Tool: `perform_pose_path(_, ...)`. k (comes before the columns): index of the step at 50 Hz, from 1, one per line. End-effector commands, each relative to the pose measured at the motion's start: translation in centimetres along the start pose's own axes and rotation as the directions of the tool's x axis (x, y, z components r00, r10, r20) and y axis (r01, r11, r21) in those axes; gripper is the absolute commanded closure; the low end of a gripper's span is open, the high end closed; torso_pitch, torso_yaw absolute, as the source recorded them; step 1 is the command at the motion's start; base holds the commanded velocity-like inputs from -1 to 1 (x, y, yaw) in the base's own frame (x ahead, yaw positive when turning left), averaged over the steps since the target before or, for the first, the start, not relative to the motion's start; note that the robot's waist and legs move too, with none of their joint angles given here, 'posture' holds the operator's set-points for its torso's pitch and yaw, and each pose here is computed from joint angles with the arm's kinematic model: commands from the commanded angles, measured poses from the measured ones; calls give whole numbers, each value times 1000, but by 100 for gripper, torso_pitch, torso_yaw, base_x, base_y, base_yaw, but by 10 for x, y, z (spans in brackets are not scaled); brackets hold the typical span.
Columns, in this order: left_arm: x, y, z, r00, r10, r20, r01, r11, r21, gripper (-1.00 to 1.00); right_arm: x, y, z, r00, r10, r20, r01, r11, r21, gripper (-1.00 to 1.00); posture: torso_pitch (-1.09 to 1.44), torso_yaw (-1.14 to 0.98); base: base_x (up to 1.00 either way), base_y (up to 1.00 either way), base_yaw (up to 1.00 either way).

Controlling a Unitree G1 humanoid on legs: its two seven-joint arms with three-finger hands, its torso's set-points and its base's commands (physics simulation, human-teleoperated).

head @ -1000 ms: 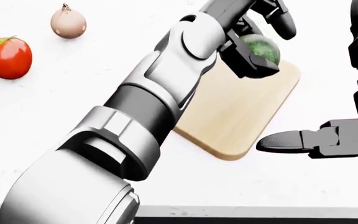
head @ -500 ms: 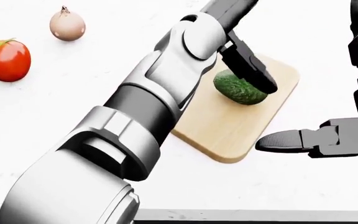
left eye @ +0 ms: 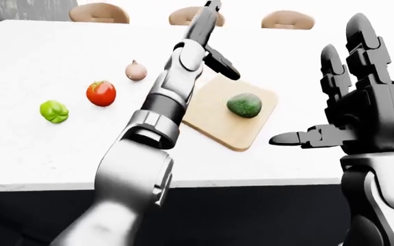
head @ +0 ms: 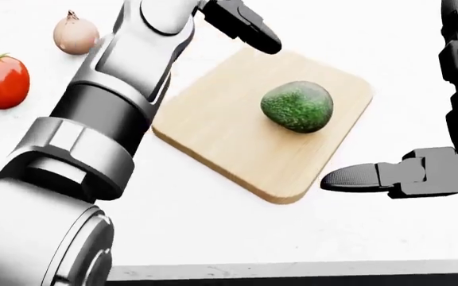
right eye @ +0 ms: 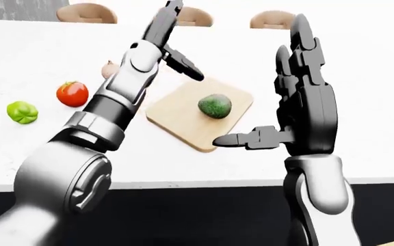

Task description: Place the avocado, onion, tomato and bell pepper on the cutting board.

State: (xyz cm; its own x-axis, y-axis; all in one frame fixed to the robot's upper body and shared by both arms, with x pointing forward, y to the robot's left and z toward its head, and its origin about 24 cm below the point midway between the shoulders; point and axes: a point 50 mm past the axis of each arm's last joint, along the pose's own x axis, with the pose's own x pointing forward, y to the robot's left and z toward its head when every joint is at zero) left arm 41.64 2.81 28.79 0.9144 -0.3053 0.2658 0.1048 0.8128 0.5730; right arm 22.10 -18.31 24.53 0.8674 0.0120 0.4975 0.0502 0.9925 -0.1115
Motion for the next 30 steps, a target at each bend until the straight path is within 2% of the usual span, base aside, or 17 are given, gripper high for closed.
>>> perform_pose_path(1,3,21,22,994,83,65,-83,997,-3,-100,2,0,9,998,1,56,-1,1000,-9,-100,0,0,0,0,0)
perform_pose_path(6,-4,58,16,986,154,56,-152,987,-46,-100,5,-1,9,999,1,53,0,1000,-14,-100,0,0,0,0,0)
perform_pose_path(12,-23,98,11,972,230,45,-228,973,-33,-100,10,3,6,999,13,47,-12,1000,-15,-100,0,0,0,0,0)
perform_pose_path(13,-26,101,10,971,236,38,-235,971,-32,-100,10,3,6,999,13,46,-12,1000,-17,-100,0,0,0,0,0)
perform_pose_path(15,-38,113,7,964,265,31,-264,963,-52,-100,11,3,5,999,13,45,-13,1000,-19,-100,0,0,0,0,0)
perform_pose_path(18,-59,126,2,956,291,20,-290,956,-31,-100,12,3,5,999,11,41,-10,1000,-26,-100,0,0,0,0,0)
perform_pose_path(23,-88,147,1,941,337,3,-337,940,-48,-100,13,3,1,999,5,31,-5,1000,-25,-100,0,0,0,0,0)
perform_pose_path(24,-92,150,0,939,345,-2,-345,938,-32,-100,13,2,0,1000,2,30,-1,1000,-24,-100,0,0,0,0,0)
perform_pose_path(27,-107,159,-2,936,353,-8,-353,935,-28,-100,13,2,-1,1000,-1,25,1,999,-32,-100,0,0,0,0,0)
perform_pose_path(30,-126,169,-9,930,366,-23,-366,930,-41,-100,13,2,-1,1000,2,26,-1,1000,-31,-100,0,0,0,0,0)
